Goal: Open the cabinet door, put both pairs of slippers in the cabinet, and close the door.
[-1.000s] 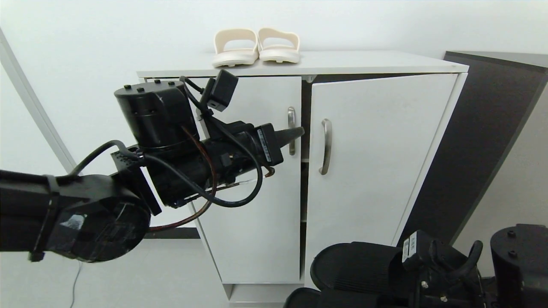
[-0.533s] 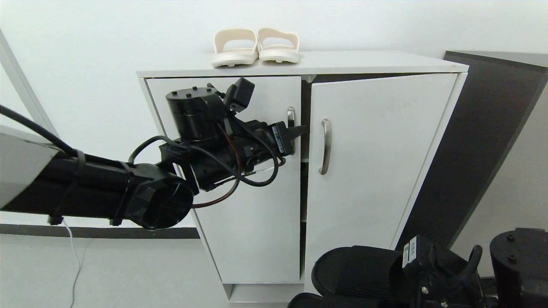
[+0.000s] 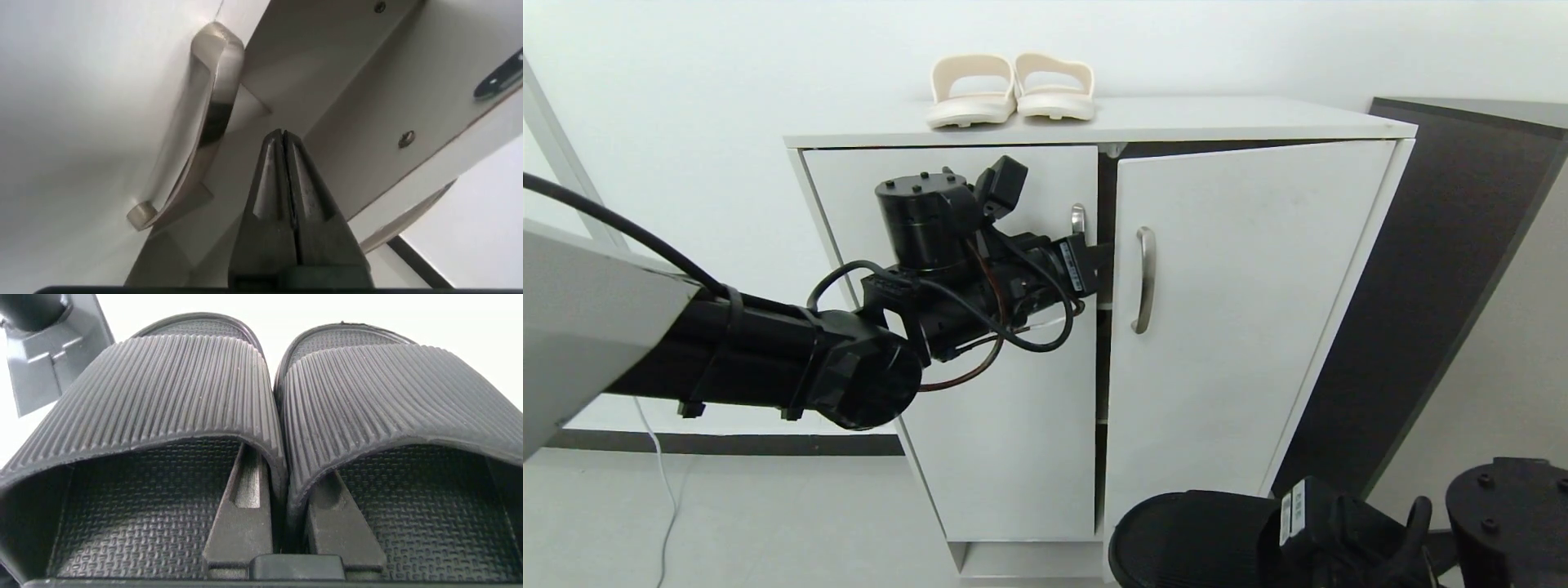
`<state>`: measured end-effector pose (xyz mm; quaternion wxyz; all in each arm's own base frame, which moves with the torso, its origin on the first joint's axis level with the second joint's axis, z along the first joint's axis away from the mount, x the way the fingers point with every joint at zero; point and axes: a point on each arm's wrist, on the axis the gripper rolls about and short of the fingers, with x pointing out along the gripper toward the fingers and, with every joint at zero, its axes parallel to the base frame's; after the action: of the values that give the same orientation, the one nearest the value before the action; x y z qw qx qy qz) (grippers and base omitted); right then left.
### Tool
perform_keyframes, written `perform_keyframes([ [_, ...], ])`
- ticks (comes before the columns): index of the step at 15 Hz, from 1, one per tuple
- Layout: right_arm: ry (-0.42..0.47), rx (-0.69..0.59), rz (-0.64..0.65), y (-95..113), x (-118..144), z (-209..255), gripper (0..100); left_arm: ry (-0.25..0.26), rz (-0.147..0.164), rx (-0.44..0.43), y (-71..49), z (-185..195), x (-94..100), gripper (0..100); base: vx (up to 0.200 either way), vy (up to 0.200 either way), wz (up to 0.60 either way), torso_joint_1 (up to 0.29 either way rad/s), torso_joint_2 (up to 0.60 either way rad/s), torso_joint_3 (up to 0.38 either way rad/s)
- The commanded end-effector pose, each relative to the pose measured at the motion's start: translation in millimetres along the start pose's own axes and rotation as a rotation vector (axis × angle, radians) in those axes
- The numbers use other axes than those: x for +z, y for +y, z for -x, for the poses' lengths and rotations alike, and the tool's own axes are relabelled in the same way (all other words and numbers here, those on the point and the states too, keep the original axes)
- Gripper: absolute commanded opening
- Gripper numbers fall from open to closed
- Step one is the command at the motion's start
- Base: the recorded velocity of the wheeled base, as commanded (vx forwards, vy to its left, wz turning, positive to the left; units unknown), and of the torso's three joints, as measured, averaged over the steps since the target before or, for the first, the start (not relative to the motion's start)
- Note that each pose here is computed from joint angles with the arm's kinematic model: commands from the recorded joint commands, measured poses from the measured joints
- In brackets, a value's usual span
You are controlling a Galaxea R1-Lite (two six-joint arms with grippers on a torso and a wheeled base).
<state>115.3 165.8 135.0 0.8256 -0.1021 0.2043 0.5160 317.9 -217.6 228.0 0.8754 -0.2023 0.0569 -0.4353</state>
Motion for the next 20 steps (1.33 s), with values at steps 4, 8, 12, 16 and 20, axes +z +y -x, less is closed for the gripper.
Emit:
perform_keyframes([
  [4,0.021,0.048,0.021,11,-6,0,0,0.042,0.011,-0.052,-19.3,-4,-19.4,0,-0.200,0.000,0.00,0.005,0.00,0.002],
  [8,0.031,0.073,0.048,17,-11,3,0,0.065,0.008,-0.178,-61.4,-9,-46.5,0,-0.200,0.000,0.00,-0.001,0.00,0.002],
  [12,0.037,0.074,0.055,17,-12,2,0,0.052,0.006,-0.157,-52.1,-8,-44.5,0,-0.100,0.000,0.00,0.001,0.00,0.000],
  [16,0.032,-0.011,0.002,-2,-4,-8,0,-0.019,-0.017,-0.079,-37.4,27,-6.3,0,0.000,0.000,0.00,0.000,0.00,0.000],
  [20,-0.002,-0.384,-0.178,-53,20,-42,0,-0.011,-0.179,0.316,-45.2,149,46.9,0,0.000,0.000,0.00,0.000,0.00,0.000],
])
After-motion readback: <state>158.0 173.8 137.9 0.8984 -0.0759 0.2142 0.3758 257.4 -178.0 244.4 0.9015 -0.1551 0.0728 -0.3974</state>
